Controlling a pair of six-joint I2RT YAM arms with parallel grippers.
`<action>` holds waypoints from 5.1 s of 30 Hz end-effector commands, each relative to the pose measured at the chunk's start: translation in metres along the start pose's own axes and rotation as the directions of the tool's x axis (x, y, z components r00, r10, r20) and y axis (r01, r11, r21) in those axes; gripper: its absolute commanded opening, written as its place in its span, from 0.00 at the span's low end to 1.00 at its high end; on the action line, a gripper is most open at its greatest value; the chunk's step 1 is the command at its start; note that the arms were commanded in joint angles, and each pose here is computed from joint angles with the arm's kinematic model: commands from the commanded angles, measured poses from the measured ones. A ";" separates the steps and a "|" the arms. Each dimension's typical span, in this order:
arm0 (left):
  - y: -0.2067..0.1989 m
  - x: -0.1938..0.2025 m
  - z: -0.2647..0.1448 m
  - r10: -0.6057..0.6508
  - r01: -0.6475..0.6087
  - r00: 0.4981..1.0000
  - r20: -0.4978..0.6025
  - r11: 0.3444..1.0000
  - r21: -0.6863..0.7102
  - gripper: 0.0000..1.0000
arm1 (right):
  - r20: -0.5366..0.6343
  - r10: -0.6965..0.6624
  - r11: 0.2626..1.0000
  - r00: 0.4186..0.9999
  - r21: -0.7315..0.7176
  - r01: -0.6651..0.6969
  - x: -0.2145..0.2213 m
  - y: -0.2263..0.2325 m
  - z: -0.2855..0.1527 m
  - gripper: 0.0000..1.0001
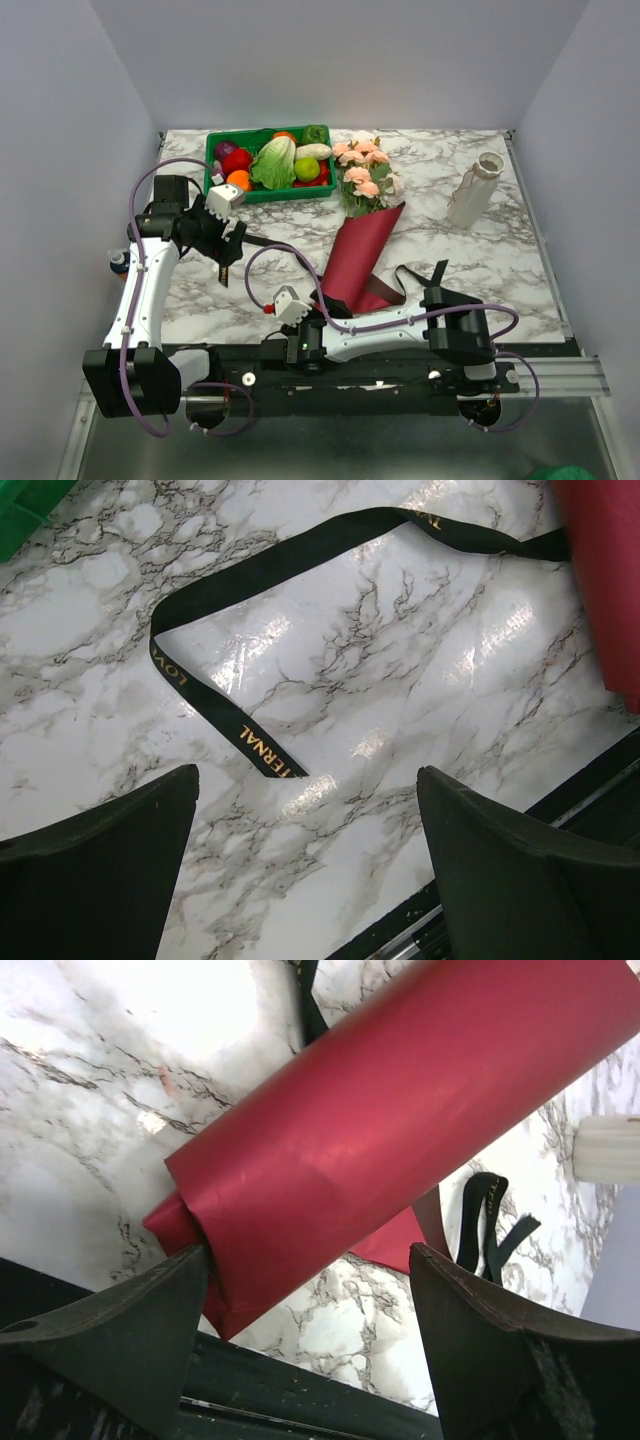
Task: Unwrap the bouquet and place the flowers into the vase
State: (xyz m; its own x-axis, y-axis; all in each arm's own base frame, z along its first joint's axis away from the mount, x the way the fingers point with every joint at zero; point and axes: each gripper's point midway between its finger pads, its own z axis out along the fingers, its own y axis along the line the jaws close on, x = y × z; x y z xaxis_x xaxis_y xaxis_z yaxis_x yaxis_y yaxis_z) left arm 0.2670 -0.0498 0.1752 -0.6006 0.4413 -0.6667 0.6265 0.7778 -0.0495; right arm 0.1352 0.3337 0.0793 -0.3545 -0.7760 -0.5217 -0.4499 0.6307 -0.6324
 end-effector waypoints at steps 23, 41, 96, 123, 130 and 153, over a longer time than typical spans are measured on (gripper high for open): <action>0.001 -0.017 0.002 0.006 -0.006 1.000 0.016 0.998 0.055 0.99 | 0.118 0.014 0.982 0.993 0.186 -0.036 -0.020 0.001 0.025 0.88; -0.003 -0.013 -0.002 0.025 -0.026 0.999 0.023 0.998 0.054 0.99 | 0.126 0.063 0.983 0.990 0.163 -0.084 -0.014 0.002 0.017 0.88; -0.006 -0.029 -0.013 0.036 -0.040 0.997 0.061 0.997 0.063 0.99 | 0.446 0.547 0.742 0.708 0.133 -0.657 -0.041 -0.168 -0.065 0.81; -0.052 -0.034 0.001 0.124 -0.130 0.991 0.054 0.982 0.139 0.99 | 0.237 0.842 0.497 0.485 0.012 -0.868 -0.068 -0.262 -0.038 0.99; -0.063 -0.046 0.003 0.127 -0.140 0.988 0.084 0.976 0.166 0.99 | -0.037 0.925 0.369 0.378 -0.148 -0.918 0.000 -0.238 0.024 0.93; -0.057 -0.060 -0.022 0.148 -0.158 0.983 0.108 0.984 0.085 0.99 | -0.242 0.962 0.113 0.124 -0.058 -0.992 0.096 -0.156 0.107 0.62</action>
State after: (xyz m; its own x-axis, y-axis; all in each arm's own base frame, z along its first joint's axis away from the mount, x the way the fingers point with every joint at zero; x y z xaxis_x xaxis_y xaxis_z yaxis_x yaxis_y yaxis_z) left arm 0.2626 -0.1146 0.2264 -0.4452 0.4976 -0.7444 0.7631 0.6458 -0.0246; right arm 0.2516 0.1510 0.0672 -0.6863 0.4721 -0.5532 0.2648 0.8707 0.4145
